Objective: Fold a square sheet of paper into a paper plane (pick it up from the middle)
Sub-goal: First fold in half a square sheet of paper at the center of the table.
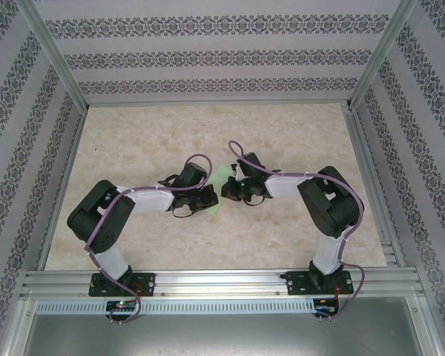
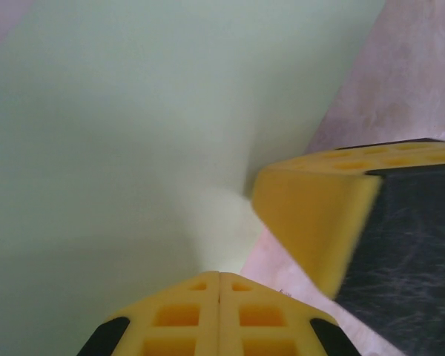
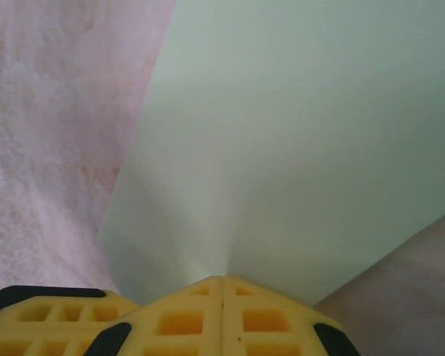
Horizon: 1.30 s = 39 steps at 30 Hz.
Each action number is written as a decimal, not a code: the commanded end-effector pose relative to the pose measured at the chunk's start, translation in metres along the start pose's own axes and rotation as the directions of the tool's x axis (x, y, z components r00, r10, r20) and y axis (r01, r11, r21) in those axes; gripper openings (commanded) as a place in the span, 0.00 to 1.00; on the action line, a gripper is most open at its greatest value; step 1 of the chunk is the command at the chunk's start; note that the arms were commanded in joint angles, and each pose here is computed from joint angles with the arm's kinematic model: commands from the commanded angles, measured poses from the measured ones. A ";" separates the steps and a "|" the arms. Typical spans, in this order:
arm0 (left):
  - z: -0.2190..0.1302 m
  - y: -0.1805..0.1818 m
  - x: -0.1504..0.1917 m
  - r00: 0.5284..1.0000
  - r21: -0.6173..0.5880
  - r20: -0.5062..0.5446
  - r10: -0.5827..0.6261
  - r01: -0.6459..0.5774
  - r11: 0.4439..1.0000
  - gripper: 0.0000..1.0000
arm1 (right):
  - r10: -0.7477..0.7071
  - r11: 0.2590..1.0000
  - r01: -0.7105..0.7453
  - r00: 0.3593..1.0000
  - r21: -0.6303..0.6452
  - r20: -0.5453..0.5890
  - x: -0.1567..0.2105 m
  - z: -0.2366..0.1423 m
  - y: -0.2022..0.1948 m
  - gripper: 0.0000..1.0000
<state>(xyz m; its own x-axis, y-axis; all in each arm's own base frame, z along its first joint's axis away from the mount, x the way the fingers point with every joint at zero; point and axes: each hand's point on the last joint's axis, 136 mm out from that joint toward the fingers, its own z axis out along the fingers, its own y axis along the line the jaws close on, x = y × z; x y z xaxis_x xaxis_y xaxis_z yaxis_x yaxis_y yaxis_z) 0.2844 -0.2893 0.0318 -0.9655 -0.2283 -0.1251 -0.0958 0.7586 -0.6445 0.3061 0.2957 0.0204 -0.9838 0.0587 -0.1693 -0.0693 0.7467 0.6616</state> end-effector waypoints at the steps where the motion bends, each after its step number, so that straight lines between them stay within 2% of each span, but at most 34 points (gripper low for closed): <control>1: 0.006 -0.013 -0.004 1.000 0.038 0.007 0.004 -0.005 0.999 0.00 | -0.028 0.999 0.028 1.000 -0.026 0.003 -0.009 0.002 0.004 0.00; 10: 0.012 -0.003 0.000 1.000 0.008 -0.014 0.003 -0.003 1.000 0.00 | -0.011 0.999 0.012 0.999 0.031 -0.041 -0.001 0.007 -0.010 0.00; 19: 0.009 0.040 0.021 0.997 -0.164 -0.072 -0.041 0.029 0.986 0.00 | -0.003 0.997 0.007 0.999 0.077 -0.051 -0.003 0.011 -0.024 0.00; 26: 0.002 0.065 0.035 0.994 -0.249 -0.091 -0.068 0.044 0.968 0.00 | 0.033 0.994 -0.030 0.999 0.103 -0.022 -0.023 0.009 -0.045 0.00; 39: 0.000 0.080 0.046 0.990 -0.274 -0.106 -0.088 0.056 0.960 0.00 | 0.094 0.982 -0.104 0.993 0.161 0.067 -0.070 -0.009 -0.082 0.00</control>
<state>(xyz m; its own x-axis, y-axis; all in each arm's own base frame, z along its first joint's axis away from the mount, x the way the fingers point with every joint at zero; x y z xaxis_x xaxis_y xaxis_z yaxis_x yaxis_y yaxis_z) 0.2773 -0.2782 0.0158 -0.9656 -0.2375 -0.1057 -0.1287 0.7902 -0.5992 0.3476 0.2692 0.0129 -0.9932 0.0750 -0.0886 -0.0061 0.7284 0.6852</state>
